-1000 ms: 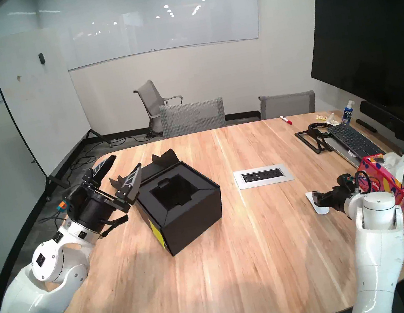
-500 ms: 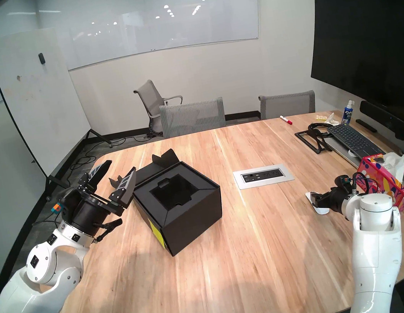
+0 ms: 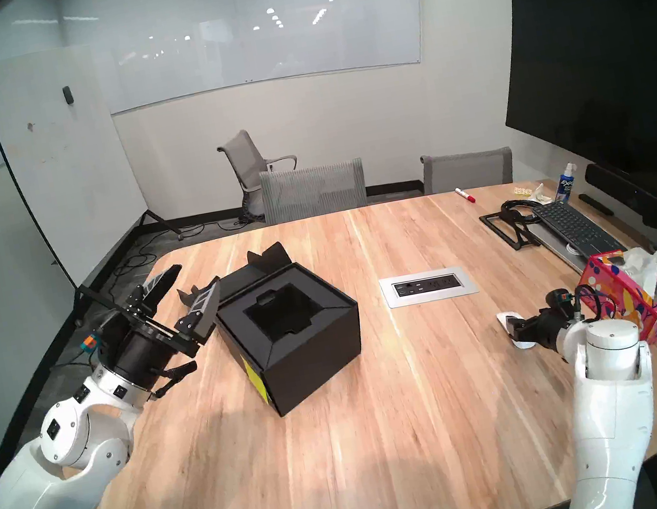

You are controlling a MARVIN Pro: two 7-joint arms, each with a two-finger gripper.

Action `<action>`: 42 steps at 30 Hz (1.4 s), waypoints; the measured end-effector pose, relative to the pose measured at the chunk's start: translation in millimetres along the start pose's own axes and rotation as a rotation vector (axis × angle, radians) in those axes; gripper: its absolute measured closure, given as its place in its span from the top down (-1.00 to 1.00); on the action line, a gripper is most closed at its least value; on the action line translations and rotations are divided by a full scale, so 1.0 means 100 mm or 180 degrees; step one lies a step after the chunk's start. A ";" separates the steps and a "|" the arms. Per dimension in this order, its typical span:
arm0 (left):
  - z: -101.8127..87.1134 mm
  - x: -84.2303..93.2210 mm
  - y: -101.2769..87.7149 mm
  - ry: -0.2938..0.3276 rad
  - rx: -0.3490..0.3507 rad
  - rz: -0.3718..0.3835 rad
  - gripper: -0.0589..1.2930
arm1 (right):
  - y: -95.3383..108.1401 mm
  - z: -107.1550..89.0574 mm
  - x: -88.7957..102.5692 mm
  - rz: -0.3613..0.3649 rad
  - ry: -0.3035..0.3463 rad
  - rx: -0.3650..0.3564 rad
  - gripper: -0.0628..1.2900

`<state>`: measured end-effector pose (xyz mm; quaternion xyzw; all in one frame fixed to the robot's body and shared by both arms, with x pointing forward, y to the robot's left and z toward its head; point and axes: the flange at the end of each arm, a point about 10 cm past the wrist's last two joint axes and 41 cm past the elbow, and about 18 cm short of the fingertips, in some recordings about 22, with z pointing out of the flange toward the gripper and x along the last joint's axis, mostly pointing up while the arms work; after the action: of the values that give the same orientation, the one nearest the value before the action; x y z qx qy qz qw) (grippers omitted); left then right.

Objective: Open the box and place the mouse inside

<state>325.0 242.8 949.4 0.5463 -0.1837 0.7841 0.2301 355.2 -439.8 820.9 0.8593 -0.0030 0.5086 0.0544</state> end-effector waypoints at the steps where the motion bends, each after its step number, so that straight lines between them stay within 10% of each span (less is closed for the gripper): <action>1: 0.00 0.00 0.00 0.0000 -0.0001 -0.0001 0.92 | 0.00 0.00 -0.01 0.0006 -0.0006 0.0000 0.87; 42: 0.01 0.02 -0.02 0.0016 0.0029 0.0027 0.92 | -0.13 0.19 -0.36 0.0128 -0.0183 0.0002 0.87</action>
<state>326.3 244.3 951.9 0.5445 -0.1819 0.7873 0.2248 354.8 -430.5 779.3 0.8733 -0.0217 0.4847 0.0438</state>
